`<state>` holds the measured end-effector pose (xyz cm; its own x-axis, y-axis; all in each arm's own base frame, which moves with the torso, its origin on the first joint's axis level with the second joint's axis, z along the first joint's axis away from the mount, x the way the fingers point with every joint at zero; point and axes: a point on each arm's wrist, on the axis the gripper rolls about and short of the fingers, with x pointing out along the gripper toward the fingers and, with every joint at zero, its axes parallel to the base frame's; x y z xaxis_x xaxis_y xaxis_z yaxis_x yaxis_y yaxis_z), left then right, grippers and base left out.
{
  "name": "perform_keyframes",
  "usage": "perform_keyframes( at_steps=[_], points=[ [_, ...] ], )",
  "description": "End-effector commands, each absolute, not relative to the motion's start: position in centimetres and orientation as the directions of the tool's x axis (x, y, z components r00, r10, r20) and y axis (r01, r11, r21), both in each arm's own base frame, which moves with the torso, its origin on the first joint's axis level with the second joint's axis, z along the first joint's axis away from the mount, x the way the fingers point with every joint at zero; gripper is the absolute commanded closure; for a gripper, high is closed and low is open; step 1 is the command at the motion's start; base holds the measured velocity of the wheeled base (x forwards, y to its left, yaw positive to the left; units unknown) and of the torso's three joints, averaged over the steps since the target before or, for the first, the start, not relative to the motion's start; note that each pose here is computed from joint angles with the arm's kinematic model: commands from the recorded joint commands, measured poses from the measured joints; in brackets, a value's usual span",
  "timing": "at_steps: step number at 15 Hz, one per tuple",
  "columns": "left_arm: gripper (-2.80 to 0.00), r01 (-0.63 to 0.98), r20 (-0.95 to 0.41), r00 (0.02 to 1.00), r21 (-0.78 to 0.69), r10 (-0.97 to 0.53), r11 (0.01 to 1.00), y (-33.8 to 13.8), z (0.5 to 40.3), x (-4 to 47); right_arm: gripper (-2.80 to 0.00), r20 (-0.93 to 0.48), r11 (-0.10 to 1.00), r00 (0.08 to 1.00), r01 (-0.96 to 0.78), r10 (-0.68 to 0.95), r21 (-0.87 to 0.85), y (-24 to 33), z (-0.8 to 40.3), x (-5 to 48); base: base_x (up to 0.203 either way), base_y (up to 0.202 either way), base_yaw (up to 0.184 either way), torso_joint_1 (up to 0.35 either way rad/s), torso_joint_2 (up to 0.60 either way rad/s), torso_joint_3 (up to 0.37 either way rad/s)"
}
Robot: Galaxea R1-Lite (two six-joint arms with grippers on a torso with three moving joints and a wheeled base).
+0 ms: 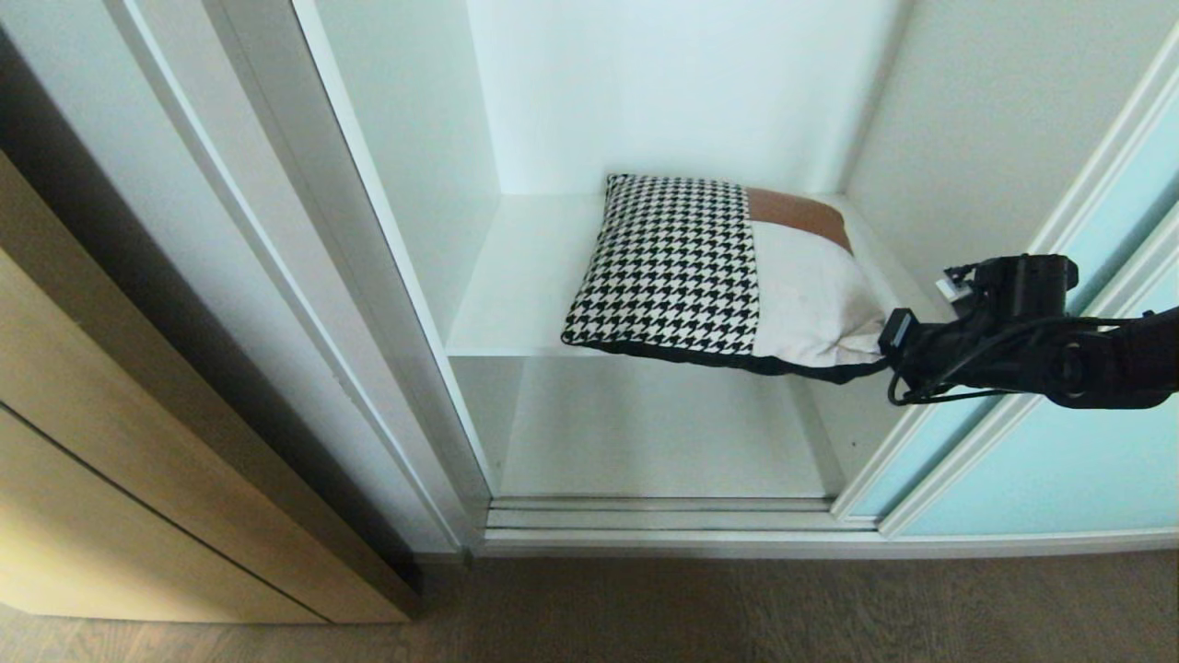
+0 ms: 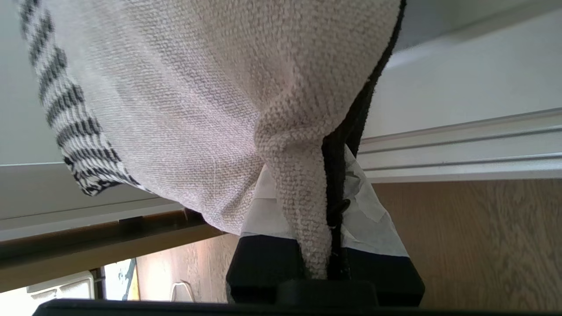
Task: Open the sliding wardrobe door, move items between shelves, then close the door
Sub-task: Place the pillow on the lower shelf
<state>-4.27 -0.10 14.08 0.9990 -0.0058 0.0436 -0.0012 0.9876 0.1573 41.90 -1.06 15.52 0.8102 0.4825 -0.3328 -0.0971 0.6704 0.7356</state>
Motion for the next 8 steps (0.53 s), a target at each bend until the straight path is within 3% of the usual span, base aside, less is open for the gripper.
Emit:
perform_keyframes(
  at_steps=[1, 5, 8],
  points=[
    [0.00, 0.006, -0.012, 1.000, 0.171, -0.004, 0.985, -0.1, 17.5, -3.3, 0.00, -0.340, 0.667, 0.808, -0.086, 0.481, 0.740, -1.0, 15.3, 41.9, 0.000, 0.000, 0.000, 0.000, 0.00, 0.000],
    [0.00, 0.058, -0.106, 0.994, 0.175, -0.039, 0.983, -0.1, 24.0, 1.0, 0.00, -0.338, 0.675, 0.831, -0.059, 0.441, 0.735, -1.1, 16.3, 41.4, 0.000, 0.000, 0.000, 0.000, 0.00, 0.000],
    [0.00, 0.213, -0.210, 0.960, 0.117, -0.185, 0.970, -0.4, 27.2, 6.5, 0.00, -0.319, 0.677, 0.841, -0.075, 0.438, 0.732, -1.1, 17.0, 41.5, 0.000, 0.000, 0.000, 0.000, 0.00, 0.000]
  ],
)
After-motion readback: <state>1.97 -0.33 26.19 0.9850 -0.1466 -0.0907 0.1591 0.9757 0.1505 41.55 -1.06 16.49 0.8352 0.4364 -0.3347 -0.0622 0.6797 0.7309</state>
